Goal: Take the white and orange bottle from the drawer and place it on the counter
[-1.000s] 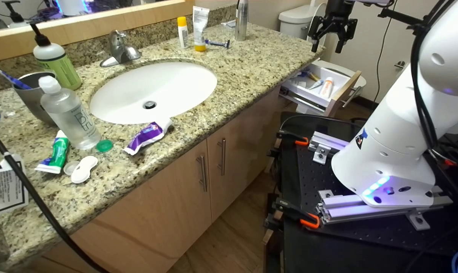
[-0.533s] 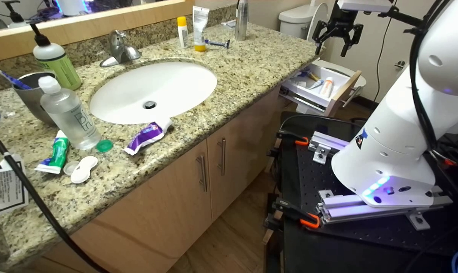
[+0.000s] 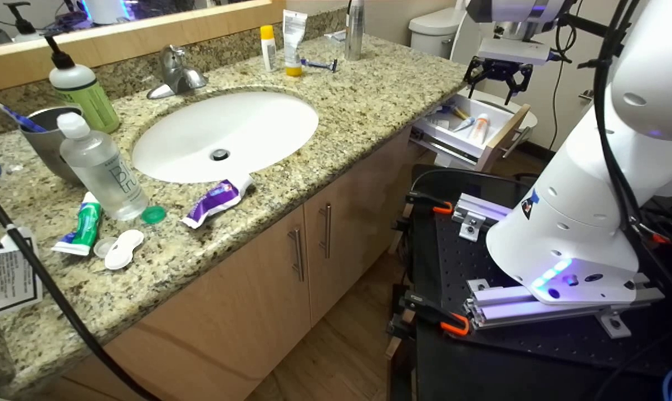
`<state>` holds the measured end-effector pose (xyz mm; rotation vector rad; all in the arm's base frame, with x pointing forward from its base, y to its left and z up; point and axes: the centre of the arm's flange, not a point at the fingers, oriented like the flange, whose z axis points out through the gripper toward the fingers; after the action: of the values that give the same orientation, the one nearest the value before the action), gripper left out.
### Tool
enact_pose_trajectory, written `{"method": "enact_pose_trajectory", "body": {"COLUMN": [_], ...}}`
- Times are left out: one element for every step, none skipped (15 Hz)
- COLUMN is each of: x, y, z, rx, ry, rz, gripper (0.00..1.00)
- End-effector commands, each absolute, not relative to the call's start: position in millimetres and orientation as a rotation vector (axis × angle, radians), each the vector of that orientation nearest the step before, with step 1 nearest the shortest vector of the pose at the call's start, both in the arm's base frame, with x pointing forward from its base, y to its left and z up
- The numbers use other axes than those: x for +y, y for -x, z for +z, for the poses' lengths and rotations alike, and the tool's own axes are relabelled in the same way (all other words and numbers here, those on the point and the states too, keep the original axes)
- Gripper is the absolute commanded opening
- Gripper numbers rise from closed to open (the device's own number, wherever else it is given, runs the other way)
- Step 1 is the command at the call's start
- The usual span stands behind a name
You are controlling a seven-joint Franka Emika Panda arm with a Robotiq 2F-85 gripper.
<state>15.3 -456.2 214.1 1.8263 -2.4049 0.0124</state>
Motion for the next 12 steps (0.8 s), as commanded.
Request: {"method": "enact_pose_trajectory", "body": {"x": [-470.0, -471.2, -473.2, -474.4, -480.4, -485.4, -491.7, -499.9, -505.6, -514.8, -518.4, -523.0], "y": [-37.9, -41.3, -45.4, -45.8, -46.3, -44.6, -41.2, -36.2, -29.6, -26.4, -18.9, -12.6], "z": [151.4, 139.4, 129.5, 121.7, 111.2, 105.5, 99.1, 93.5, 88.3, 79.9, 75.7, 72.6], "rx": [-2.435, -2.441, -2.443, -2.44, -2.435, -2.429, -2.419, -2.407, -2.395, -2.372, -2.352, -2.335], "ry": [-1.61, -1.555, -1.516, -1.461, -1.405, -1.352, -1.293, -1.229, -1.182, -1.152, -1.129, -1.154], "rz": [-0.023, -0.035, -0.046, -0.042, -0.037, -0.029, -0.01, 0.007, 0.005, -0.005, -0.025, -0.077], "gripper": [1.0, 1.0, 1.0, 1.0, 1.0, 1.0, 1.0, 1.0, 1.0, 1.0, 1.0, 1.0]}}
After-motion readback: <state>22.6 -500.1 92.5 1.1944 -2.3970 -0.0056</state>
